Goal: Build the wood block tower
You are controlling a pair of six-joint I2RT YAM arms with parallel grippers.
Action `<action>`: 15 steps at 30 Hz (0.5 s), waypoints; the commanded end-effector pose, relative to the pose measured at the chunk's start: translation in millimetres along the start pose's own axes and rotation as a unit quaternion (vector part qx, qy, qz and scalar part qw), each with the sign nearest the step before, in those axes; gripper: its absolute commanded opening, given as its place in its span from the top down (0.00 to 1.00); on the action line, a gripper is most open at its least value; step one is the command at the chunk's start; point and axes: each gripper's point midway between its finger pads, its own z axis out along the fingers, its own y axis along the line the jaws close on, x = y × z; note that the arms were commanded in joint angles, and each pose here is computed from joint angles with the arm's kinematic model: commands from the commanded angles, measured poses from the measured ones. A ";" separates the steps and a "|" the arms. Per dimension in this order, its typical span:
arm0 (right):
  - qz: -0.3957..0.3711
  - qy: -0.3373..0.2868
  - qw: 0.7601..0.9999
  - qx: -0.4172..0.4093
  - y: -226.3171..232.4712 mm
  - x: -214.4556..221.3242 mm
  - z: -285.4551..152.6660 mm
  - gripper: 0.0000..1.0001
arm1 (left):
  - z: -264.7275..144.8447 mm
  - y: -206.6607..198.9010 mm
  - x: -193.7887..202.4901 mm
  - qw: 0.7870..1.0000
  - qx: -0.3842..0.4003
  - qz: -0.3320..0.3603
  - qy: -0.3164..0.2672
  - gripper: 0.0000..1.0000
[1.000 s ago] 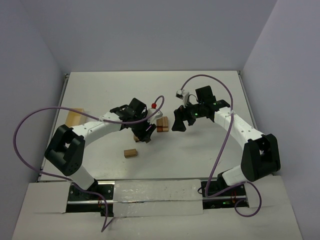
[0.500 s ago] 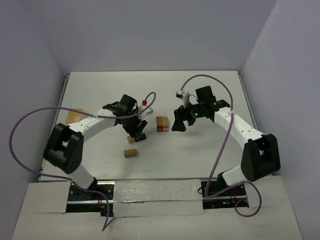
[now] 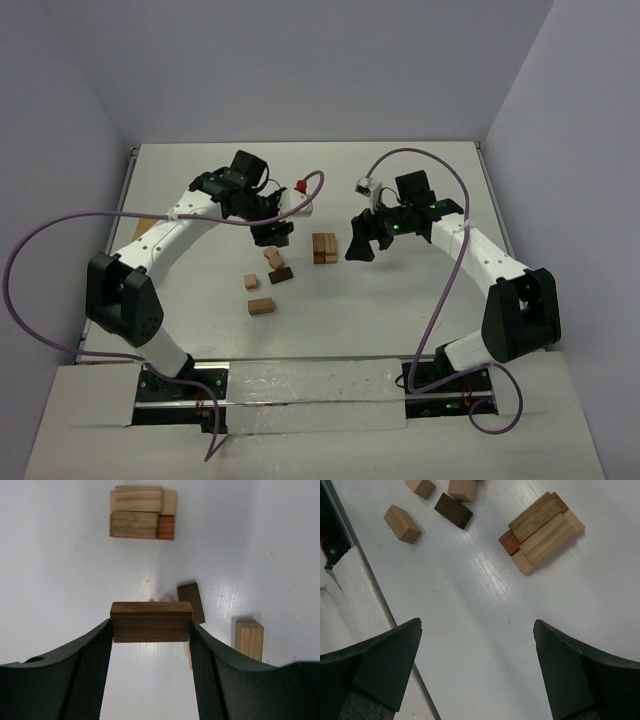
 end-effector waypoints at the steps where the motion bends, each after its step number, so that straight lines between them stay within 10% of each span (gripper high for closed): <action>1: 0.020 -0.027 0.999 -0.004 -14.9 -7.2 -18.2 0.00 | 12.1 -20.9 -11.2 0.993 0.081 0.078 -0.028 0.80; 15: 0.062 -0.037 0.996 0.055 -51.8 3.5 -46.0 0.00 | 68.1 -12.8 -33.2 0.990 0.116 0.077 -0.005 0.73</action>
